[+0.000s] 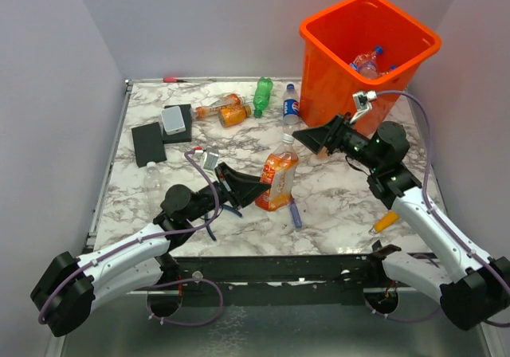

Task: Put the plastic bottles in the bin
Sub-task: Pick up the plastic bottle at the center of the board, then place the plastic bottle in the trash bin.

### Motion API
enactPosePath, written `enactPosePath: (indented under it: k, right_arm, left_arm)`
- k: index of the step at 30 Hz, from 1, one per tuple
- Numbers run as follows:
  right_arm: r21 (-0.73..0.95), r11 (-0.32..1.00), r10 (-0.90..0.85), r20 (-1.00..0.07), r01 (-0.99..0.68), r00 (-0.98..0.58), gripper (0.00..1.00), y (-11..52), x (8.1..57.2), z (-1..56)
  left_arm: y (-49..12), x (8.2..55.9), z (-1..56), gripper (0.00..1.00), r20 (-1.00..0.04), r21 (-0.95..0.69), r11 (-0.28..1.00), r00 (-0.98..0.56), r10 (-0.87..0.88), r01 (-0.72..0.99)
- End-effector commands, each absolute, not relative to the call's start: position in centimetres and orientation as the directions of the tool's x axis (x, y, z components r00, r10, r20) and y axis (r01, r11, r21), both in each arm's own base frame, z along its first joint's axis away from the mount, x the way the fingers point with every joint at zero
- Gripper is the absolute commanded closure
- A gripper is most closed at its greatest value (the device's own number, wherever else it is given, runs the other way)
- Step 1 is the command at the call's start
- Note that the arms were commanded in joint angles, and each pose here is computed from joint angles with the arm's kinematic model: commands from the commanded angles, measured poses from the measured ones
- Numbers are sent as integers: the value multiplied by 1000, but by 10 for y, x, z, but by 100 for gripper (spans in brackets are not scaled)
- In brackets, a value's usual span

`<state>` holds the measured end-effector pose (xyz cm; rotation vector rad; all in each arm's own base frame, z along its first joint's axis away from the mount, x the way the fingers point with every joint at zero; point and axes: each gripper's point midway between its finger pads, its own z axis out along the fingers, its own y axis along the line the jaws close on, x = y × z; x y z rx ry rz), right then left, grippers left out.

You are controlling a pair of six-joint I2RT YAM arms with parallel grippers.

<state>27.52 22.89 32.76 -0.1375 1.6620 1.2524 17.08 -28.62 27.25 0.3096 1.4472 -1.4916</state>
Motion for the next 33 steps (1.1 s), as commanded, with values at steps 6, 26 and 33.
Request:
enactPosePath:
  k: [6,26,33]
  right_arm:
    - [614,464,321,-789,-639,-524,20,267,284,322]
    - [566,611,223,-794,-553,-565,100,269,281,306]
    - [525,722,196,-780,-451,-594,100,274,282,300]
  left_arm:
    - [-284,160,296,100,-754,-569,147,-443,-485,809]
    - [-279,188,271,1,-829,-539,372,-398,-393,756]
    - [-282,215,254,1,-903,-430,533,-357,-240,729]
